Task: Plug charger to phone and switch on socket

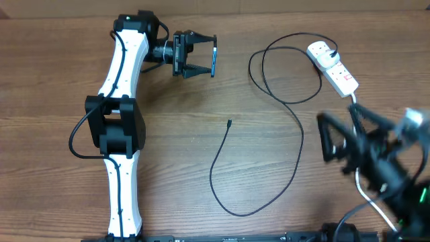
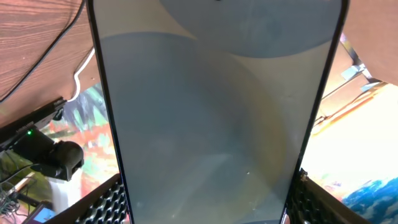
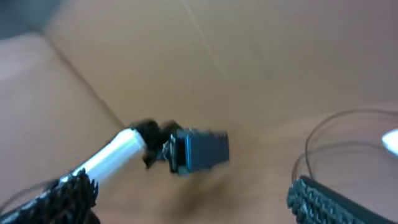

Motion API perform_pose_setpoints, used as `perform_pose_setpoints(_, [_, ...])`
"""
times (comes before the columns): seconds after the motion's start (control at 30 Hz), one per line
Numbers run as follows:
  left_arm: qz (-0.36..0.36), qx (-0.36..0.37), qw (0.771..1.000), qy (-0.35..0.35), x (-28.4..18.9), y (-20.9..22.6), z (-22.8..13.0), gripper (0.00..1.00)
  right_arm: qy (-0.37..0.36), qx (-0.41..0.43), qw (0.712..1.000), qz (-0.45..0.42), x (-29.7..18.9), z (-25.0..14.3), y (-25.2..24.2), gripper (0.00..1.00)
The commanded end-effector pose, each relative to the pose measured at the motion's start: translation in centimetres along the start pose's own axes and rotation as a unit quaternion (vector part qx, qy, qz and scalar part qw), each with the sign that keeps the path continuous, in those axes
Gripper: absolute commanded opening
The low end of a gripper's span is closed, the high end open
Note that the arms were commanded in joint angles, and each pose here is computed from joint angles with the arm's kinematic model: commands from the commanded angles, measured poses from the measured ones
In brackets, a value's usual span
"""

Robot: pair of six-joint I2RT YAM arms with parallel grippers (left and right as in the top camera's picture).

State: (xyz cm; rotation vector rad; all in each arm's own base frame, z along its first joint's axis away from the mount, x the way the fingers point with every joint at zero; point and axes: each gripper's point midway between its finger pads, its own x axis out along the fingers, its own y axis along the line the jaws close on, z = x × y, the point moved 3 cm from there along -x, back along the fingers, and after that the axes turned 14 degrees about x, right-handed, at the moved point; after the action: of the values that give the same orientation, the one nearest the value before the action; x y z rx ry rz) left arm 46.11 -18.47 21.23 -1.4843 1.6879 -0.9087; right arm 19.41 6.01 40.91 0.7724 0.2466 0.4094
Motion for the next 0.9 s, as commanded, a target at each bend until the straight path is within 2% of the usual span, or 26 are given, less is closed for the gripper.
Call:
perform_pose_setpoints(0.0, [-0.022,0.021,0.999,0.015,0.3,-1.5,-0.9,0.54,0.093,0.017,0.992,-0.083,3.4,1.8,-0.8,1.00])
perform_pose_setpoints(0.1, [-0.022,0.020,0.999,0.015,0.3,-1.5,-0.9,0.54,0.180,0.043,0.975,-0.122,5.4,1.6,-0.9,1.00])
perform_pose_setpoints(0.23, [-0.022,0.019,0.999,0.015,0.3,-1.5,-0.9,0.54,0.279,0.081,0.956,-0.036,8.6,0.4,2.0,1.00])
perform_pose_setpoints(0.3, [-0.022,0.019,0.999,0.015,0.4,-1.5,-0.9,0.54,0.303,0.061,0.951,-0.029,10.4,-0.7,2.1,1.00])
perform_pose_setpoints(0.37, [-0.021,0.019,0.999,0.016,0.5,-1.4,-0.9,0.54,0.303,0.038,0.947,-0.095,12.2,-2.2,0.8,1.00])
perform_pose_setpoints(0.5, [-0.014,0.019,1.000,0.017,0.9,-1.3,-1.0,0.54,0.257,-0.016,0.925,-0.278,15.4,-5.5,-2.2,1.00])
perform_pose_setpoints(0.6, [-0.004,0.017,1.000,0.018,1.4,-1.0,-1.0,0.54,0.210,-0.046,0.914,-0.345,17.3,-7.0,-3.0,0.99])
perform_pose_setpoints(0.73, [0.011,0.016,1.000,0.020,2.2,-0.6,-1.1,0.54,0.203,-0.058,0.925,-0.317,20.0,-8.9,-1.7,1.00])
perform_pose_setpoints(0.87, [0.016,0.015,0.999,0.028,3.1,-0.4,-1.4,0.54,0.181,-0.051,0.938,-0.290,21.5,-8.6,-0.7,1.00])
